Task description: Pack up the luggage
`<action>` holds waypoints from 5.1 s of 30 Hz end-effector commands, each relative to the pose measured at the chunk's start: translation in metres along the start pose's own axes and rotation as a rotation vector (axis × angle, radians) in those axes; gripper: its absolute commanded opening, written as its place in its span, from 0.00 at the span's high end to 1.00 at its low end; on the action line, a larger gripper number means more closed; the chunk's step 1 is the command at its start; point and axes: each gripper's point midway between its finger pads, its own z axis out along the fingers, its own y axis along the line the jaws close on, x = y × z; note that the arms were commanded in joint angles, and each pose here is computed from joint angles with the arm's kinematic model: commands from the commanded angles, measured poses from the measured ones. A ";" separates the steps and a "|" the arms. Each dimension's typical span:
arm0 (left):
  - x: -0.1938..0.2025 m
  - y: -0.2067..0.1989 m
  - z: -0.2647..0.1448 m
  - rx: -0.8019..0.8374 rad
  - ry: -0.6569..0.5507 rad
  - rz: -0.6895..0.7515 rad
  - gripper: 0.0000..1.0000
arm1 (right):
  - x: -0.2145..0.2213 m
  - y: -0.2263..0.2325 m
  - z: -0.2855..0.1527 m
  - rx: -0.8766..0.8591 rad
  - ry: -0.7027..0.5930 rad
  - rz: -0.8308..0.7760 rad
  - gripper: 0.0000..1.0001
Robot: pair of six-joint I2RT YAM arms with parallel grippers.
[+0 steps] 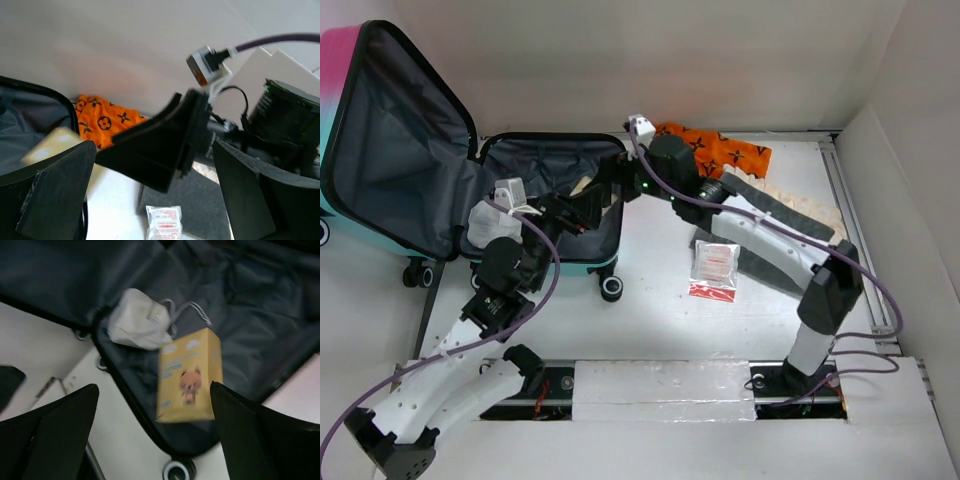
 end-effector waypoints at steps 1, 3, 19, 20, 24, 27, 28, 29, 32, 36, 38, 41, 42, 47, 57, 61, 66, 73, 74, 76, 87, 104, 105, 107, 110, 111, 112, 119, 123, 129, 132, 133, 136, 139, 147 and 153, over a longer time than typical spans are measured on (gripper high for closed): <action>-0.024 -0.006 -0.002 -0.008 -0.049 -0.009 0.00 | -0.009 0.027 0.018 -0.166 0.013 0.042 0.01; -0.003 0.002 0.006 -0.034 0.015 0.024 0.00 | -0.021 0.008 0.006 -0.121 -0.025 0.047 0.00; 0.313 -0.045 0.021 0.181 0.784 0.274 0.08 | 0.016 -0.198 -0.238 0.686 -0.339 0.153 0.17; 0.324 -0.045 0.021 0.182 0.807 0.261 0.08 | 0.022 -0.200 -0.241 0.684 -0.332 0.157 0.17; 0.381 -0.023 0.024 0.124 0.939 0.324 0.14 | 0.032 -0.197 -0.243 0.647 -0.321 0.173 0.18; 0.405 -0.013 0.030 0.094 0.964 0.346 0.16 | 0.041 -0.193 -0.236 0.595 -0.292 0.177 0.18; 0.407 -0.011 0.031 0.086 0.958 0.350 0.18 | 0.046 -0.194 -0.232 0.583 -0.276 0.180 0.18; 0.408 -0.013 0.035 0.091 0.949 0.346 0.19 | 0.043 -0.191 -0.230 0.562 -0.282 0.176 0.18; 0.418 -0.010 0.040 0.077 0.961 0.367 0.21 | 0.051 -0.187 -0.222 0.510 -0.273 0.182 0.18; 0.434 -0.007 0.040 0.079 0.987 0.369 0.35 | 0.056 -0.186 -0.222 0.503 -0.265 0.183 0.18; 0.439 -0.007 0.036 0.093 1.008 0.362 0.67 | 0.056 -0.184 -0.222 0.490 -0.273 0.178 0.19; 0.433 -0.012 0.035 0.103 1.000 0.342 1.00 | 0.053 -0.184 -0.225 0.499 -0.287 0.175 0.19; 0.423 -0.017 0.035 0.106 0.995 0.340 1.00 | 0.053 -0.184 -0.225 0.499 -0.288 0.175 0.19; 0.389 -0.019 0.013 0.131 0.992 0.324 1.00 | 0.046 -0.182 -0.228 0.501 -0.311 0.179 0.19; 0.170 0.019 0.064 -0.099 0.450 0.167 1.00 | 0.054 -0.177 -0.211 0.448 -0.270 0.201 0.19; 0.070 0.113 0.058 -0.461 0.121 0.111 1.00 | 0.056 -0.171 -0.208 0.431 -0.261 0.197 0.19; 0.060 0.163 0.052 -0.523 0.096 0.043 0.00 | 0.061 -0.165 -0.204 0.420 -0.241 0.194 0.18; 0.136 0.064 0.070 -0.240 0.301 0.114 0.00 | 0.053 -0.159 -0.216 0.442 -0.284 0.180 0.18; 0.147 0.050 0.070 -0.213 0.323 0.131 0.00 | 0.052 -0.160 -0.216 0.451 -0.288 0.181 0.18; 0.179 0.024 0.071 -0.155 0.405 0.131 0.00 | 0.050 -0.163 -0.222 0.481 -0.298 0.182 0.18; 0.347 -0.003 0.063 0.079 0.808 -0.002 0.17 | 0.018 -0.155 -0.251 0.534 -0.403 0.158 0.18; 0.411 0.048 0.086 -0.095 0.902 0.163 1.00 | 0.034 -0.156 -0.242 0.507 -0.349 0.145 0.18; 0.405 0.051 0.083 -0.110 0.892 0.171 1.00 | 0.035 -0.154 -0.240 0.491 -0.343 0.144 0.18; 0.382 0.065 0.085 -0.152 0.852 0.199 1.00 | 0.036 -0.151 -0.234 0.461 -0.341 0.155 0.18; 0.354 0.079 0.099 -0.189 0.791 0.221 1.00 | 0.039 -0.148 -0.221 0.417 -0.326 0.163 0.18; 0.337 0.082 0.112 -0.200 0.760 0.219 1.00 | 0.042 -0.147 -0.218 0.411 -0.316 0.172 0.18; 0.335 0.089 0.112 -0.217 0.763 0.220 1.00 | 0.044 -0.151 -0.216 0.424 -0.309 0.176 0.18; 0.300 0.077 0.148 -0.229 0.670 0.267 0.62 | 0.042 -0.143 -0.211 0.418 -0.314 0.166 0.18; 0.290 0.084 0.124 -0.245 0.670 0.227 0.15 | 0.046 -0.146 -0.212 0.435 -0.297 0.160 0.17; 0.310 0.065 0.066 -0.219 0.750 0.058 0.20 | 0.046 -0.146 -0.212 0.437 -0.295 0.151 0.17; 0.335 0.036 0.035 -0.178 0.834 -0.041 0.21 | 0.050 -0.150 -0.212 0.449 -0.290 0.154 0.17; 0.339 0.030 0.031 -0.175 0.838 -0.068 0.23 | 0.045 -0.147 -0.217 0.450 -0.314 0.149 0.17; 0.346 0.025 0.023 -0.208 0.827 -0.212 0.24 | 0.042 -0.143 -0.223 0.444 -0.329 0.146 0.17; 0.365 0.032 0.015 -0.273 0.858 -0.271 0.26 | 0.036 -0.136 -0.226 0.433 -0.332 0.142 0.17; 0.407 0.043 0.026 -0.422 0.921 -0.336 0.32 | 0.038 -0.129 -0.225 0.406 -0.322 0.139 0.17; 0.422 0.043 0.030 -0.435 0.919 -0.399 0.34 | 0.037 -0.123 -0.229 0.388 -0.338 0.142 0.17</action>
